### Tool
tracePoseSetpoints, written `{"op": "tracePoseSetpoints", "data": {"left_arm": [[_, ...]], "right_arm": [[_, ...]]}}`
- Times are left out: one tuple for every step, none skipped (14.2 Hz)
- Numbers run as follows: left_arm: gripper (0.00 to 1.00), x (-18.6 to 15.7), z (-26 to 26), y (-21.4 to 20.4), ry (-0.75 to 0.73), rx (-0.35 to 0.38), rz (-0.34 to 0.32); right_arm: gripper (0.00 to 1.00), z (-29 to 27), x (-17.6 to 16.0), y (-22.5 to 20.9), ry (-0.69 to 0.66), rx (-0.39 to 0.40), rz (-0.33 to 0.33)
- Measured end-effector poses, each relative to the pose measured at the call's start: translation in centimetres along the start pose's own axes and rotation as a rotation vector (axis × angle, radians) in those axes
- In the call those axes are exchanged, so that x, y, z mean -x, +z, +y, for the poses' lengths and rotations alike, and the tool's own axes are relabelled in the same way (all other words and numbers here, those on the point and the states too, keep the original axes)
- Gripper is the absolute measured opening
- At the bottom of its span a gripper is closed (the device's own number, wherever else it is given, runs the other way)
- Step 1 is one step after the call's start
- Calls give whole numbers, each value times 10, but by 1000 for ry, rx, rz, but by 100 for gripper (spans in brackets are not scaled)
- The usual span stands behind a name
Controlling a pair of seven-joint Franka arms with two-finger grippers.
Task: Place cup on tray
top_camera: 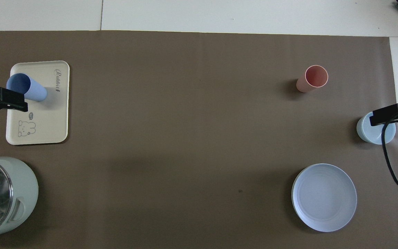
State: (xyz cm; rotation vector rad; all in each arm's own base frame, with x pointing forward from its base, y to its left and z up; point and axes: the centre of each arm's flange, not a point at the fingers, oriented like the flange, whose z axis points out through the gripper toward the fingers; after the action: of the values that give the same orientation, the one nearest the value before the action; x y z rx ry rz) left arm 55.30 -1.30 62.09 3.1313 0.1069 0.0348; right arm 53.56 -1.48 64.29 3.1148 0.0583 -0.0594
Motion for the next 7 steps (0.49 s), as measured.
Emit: {"op": "tracePoseSetpoints", "data": {"left_arm": [[100, 0, 0, 0, -1, 0, 1], [100, 0, 0, 0, -1, 0, 1], [100, 0, 0, -1, -1, 0, 2], [100, 0, 0, -1, -1, 0, 3], [100, 0, 0, -1, -1, 0, 3], [100, 0, 0, -1, -1, 0, 4], [100, 0, 0, -1, -1, 0, 4]], "right_arm": [[100, 0, 0, 0, 0, -1, -4], [100, 0, 1, 1, 1, -1, -8], [100, 0, 1, 1, 1, -3, -10], [100, 0, 1, 1, 0, -4, -10], [100, 0, 1, 1, 0, -4, -10], [100, 0, 1, 1, 0, -5, -10], [100, 0, 1, 1, 0, -6, -10]]}}
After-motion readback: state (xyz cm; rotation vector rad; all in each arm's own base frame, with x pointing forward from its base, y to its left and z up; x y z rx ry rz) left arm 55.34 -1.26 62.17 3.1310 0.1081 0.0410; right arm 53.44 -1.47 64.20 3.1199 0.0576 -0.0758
